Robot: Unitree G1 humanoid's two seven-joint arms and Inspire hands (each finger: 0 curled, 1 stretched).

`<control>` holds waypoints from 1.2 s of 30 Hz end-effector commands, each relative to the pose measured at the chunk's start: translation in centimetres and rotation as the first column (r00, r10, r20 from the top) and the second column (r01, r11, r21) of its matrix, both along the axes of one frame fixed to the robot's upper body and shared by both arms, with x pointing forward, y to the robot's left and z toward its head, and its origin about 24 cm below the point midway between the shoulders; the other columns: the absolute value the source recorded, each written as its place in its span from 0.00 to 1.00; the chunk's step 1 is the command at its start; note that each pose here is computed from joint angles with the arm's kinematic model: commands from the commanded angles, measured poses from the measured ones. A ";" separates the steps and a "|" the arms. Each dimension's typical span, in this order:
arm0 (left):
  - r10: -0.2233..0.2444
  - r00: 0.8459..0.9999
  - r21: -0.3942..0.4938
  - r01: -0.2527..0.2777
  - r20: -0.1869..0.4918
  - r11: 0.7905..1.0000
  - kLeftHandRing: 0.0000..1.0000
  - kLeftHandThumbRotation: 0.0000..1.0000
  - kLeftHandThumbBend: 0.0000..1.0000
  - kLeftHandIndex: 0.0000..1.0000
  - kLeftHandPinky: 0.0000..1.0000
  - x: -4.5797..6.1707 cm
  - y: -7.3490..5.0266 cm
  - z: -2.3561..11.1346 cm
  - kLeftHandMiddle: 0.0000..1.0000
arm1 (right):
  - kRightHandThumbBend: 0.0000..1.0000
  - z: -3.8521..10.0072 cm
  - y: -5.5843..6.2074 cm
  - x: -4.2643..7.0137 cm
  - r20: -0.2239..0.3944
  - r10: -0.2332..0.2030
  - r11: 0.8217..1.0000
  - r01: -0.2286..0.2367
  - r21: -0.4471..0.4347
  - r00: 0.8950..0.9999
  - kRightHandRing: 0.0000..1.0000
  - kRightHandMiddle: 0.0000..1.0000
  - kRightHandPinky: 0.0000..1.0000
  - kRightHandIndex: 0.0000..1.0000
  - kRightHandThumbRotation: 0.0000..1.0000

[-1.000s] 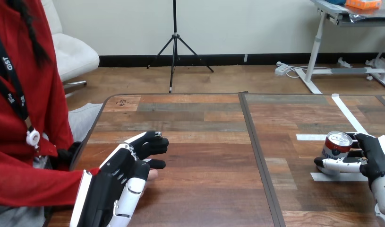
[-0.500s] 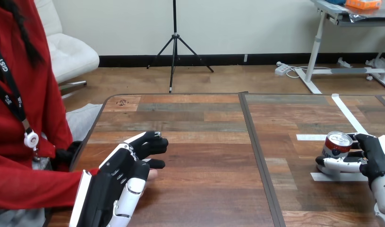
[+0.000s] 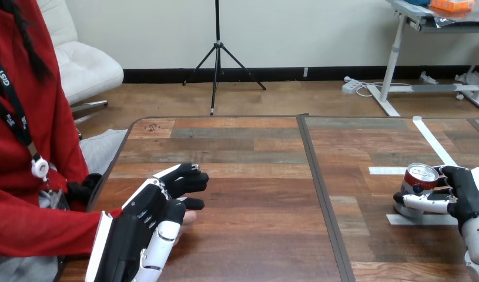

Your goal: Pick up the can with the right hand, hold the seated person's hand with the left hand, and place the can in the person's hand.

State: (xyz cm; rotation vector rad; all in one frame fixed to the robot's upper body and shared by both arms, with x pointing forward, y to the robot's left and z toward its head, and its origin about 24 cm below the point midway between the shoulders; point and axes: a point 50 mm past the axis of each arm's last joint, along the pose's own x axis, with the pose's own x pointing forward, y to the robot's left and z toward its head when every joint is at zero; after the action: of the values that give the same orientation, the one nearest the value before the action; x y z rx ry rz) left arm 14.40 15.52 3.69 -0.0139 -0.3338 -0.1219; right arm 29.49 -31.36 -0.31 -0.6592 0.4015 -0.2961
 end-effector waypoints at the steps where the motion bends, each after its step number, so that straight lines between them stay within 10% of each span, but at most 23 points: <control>1: 0.006 0.998 -0.032 -0.003 0.070 0.999 0.74 0.78 0.50 0.72 0.63 0.8 -0.4 1.0 0.72 | 0.74 2.3 1.6 2.6 0.095 0.034 0.999 -0.035 0.008 0.995 0.60 0.62 0.53 0.62 0.00; 36: 0.009 0.997 -0.026 -0.008 0.074 1.000 0.72 0.77 0.51 0.72 0.61 0.9 -0.4 1.1 0.71 | 0.74 2.6 2.0 2.9 0.133 0.028 1.000 -0.029 0.007 0.991 0.56 0.58 0.49 0.56 0.00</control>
State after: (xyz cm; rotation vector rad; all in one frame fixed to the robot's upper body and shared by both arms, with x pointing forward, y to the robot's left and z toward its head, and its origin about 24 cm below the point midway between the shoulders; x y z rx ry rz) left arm 14.40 15.53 3.70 -0.0139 -0.3340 -0.1223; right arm 29.82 -30.41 -0.57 -0.6437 0.3884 -0.3023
